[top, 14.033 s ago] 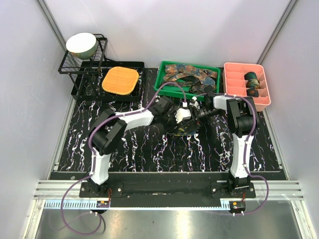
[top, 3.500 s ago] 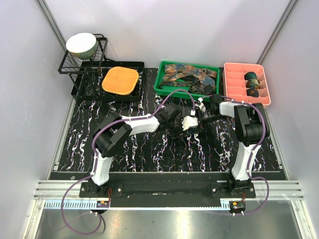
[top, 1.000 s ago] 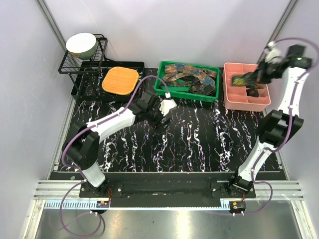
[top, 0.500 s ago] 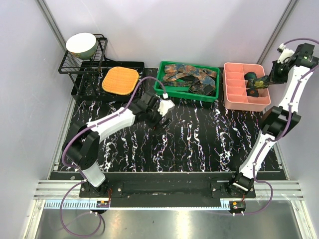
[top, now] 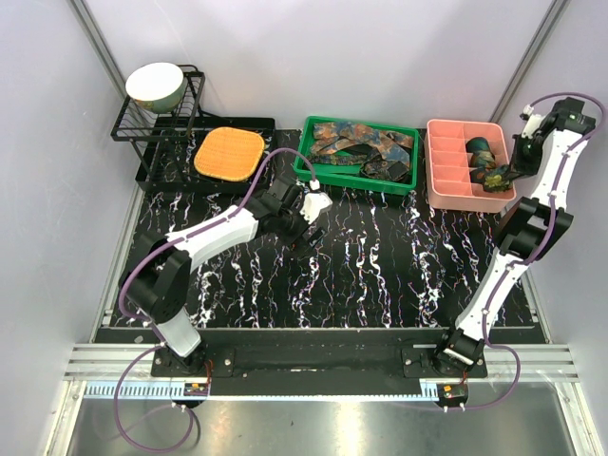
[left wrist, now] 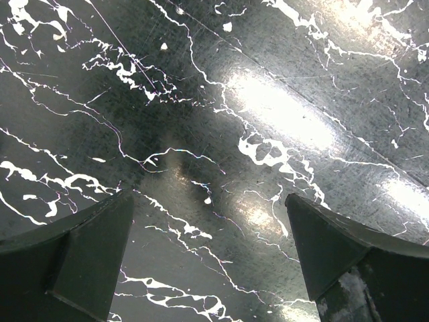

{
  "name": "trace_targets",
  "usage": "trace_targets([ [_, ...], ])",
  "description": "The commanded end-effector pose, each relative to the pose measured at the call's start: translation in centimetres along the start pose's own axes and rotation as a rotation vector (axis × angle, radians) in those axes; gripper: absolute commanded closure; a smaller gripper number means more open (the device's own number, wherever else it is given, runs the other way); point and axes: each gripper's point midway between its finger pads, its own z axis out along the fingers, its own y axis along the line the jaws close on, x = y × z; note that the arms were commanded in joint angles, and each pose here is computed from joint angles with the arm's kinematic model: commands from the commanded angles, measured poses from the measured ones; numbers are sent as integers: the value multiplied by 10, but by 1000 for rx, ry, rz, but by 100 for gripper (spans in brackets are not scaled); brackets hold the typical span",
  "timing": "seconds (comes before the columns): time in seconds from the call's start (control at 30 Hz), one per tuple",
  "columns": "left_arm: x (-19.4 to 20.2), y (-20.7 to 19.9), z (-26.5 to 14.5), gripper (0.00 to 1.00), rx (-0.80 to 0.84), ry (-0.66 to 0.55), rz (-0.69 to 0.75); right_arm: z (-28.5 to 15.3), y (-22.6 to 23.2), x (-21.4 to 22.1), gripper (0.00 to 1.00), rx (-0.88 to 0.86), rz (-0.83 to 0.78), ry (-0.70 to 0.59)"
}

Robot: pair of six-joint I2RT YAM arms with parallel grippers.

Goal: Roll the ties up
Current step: Place the tie in the storage box.

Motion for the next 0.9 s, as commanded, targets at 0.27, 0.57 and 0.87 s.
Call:
trace_targets([
  [0.27,2,9,3,1,-34,8,-14,-1,18,54,100,-25,53,244],
  [0.57,9,11,5,1,-39,25,-24,27,14,65,100,-15,59,305],
  [0.87,17,10,5,1,-40,42,-38,51,26,68,100,-55,45,336],
])
